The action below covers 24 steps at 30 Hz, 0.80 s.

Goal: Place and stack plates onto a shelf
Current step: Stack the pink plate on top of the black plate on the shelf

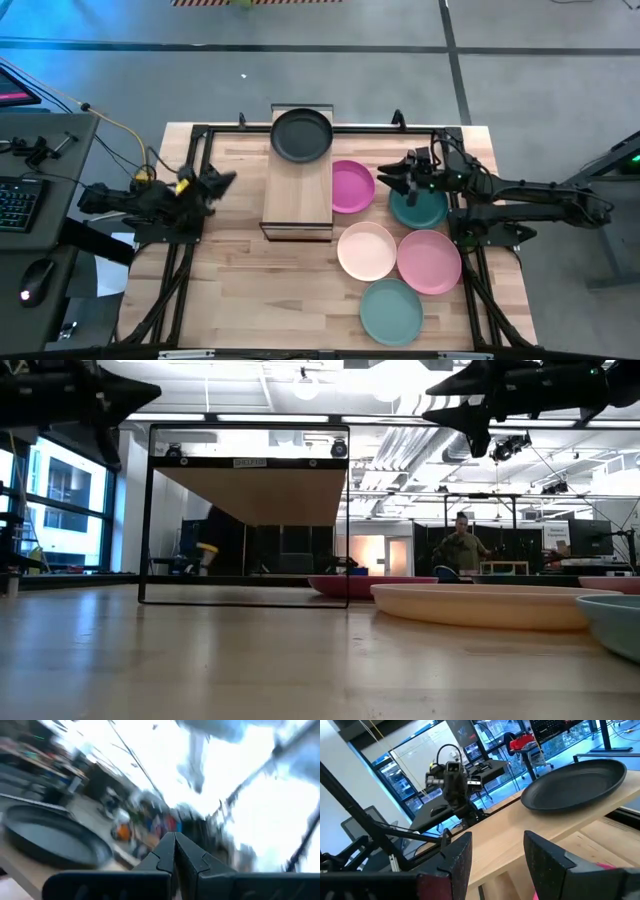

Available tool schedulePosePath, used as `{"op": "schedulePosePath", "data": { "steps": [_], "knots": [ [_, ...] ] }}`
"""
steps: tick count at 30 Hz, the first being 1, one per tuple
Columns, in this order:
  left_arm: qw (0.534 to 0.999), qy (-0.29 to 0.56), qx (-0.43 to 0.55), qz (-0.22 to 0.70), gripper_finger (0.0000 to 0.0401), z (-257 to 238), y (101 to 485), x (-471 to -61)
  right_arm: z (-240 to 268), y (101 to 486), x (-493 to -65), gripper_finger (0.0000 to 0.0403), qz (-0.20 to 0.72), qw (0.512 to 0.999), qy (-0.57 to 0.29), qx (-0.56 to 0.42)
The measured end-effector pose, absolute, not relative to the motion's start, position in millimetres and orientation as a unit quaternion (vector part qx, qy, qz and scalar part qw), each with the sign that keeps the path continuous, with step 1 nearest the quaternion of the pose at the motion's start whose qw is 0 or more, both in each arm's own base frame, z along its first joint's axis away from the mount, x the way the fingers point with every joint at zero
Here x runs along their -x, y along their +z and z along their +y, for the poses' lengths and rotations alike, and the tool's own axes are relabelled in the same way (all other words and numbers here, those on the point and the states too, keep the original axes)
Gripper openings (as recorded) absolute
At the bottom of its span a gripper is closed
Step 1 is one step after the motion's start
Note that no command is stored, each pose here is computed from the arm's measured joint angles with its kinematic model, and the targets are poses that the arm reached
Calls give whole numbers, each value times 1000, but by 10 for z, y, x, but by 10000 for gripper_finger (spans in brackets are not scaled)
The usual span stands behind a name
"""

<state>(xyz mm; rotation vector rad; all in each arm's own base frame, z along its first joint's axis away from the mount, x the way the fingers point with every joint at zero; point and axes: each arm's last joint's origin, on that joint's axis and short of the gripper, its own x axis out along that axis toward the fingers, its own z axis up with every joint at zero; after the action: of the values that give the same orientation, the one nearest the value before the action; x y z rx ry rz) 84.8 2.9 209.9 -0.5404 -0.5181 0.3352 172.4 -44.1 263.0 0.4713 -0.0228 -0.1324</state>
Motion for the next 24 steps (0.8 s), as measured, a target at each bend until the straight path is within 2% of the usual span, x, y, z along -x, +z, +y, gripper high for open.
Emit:
{"op": "schedulePosePath", "data": {
  "steps": [4,12,17,24],
  "knots": [
    [914,182,258,-255,14,58,2372,-825,-450,2656,-1725,161,-29,967,-77,-240],
    [956,233,127,-125,87,73,3032,-921,-455,2732,-1719,161,-71,958,-71,-269],
    [965,202,114,-121,113,54,3126,-954,-460,2731,-1719,161,-74,952,-79,-287],
    [967,182,140,-112,118,39,3100,-1004,-466,2781,-1742,161,-50,934,-85,-343]
  ]
}}
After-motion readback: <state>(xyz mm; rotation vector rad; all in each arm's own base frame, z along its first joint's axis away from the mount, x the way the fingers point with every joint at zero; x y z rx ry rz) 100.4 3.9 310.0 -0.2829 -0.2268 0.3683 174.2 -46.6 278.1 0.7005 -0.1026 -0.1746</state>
